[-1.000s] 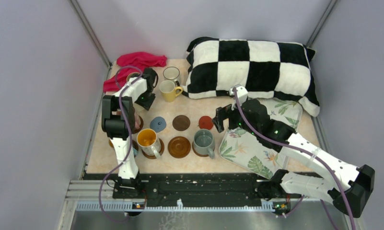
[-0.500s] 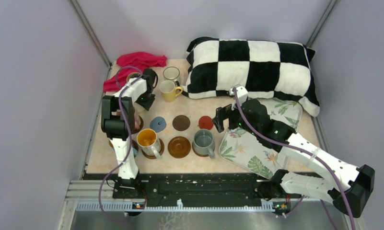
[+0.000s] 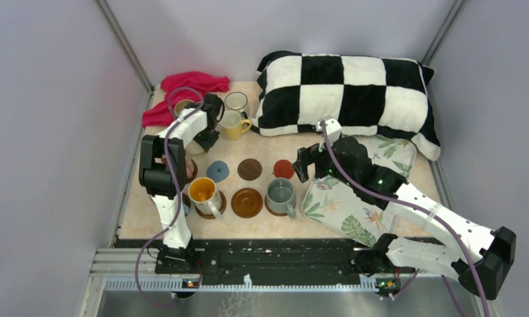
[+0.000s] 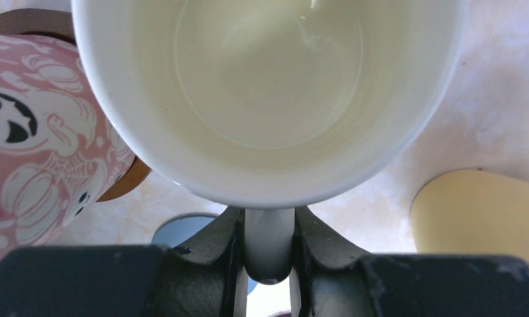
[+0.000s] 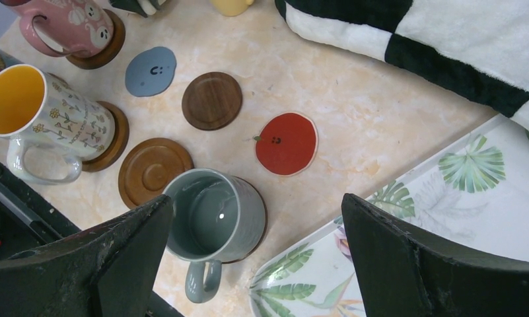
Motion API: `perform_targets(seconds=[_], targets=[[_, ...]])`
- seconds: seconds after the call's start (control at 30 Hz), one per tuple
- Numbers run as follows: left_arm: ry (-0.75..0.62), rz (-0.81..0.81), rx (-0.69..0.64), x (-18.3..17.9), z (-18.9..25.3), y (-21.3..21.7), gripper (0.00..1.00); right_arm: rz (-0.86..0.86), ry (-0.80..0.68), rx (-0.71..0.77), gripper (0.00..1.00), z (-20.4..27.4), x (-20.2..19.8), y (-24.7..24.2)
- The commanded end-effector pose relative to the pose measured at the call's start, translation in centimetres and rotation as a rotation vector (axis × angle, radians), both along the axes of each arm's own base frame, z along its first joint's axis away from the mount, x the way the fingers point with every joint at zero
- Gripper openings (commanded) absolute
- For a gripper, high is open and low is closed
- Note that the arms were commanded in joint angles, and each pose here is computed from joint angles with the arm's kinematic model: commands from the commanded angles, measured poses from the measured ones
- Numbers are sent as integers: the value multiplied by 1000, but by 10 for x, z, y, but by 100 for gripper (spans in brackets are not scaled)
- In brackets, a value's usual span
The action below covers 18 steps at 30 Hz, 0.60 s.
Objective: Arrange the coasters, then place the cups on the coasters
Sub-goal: Pick up the cup at the center of the board.
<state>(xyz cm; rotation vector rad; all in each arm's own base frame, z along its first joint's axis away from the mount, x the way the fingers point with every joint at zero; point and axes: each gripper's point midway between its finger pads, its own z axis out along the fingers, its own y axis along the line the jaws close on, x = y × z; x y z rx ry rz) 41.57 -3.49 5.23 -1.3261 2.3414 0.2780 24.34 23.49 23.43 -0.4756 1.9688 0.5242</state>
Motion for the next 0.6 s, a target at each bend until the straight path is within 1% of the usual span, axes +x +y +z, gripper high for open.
perform_targets(seconds=[0.0, 0.27, 0.57], targets=[[-91, -70, 63, 5, 41, 7, 0, -10, -53, 47, 99, 22, 4, 0], [-132, -167, 119, 8, 62, 6, 0, -17, -61, 50, 99, 24, 4, -3], [-167, -230, 159, 6, 71, 4, 0, -15, -62, 51, 99, 25, 4, -2]])
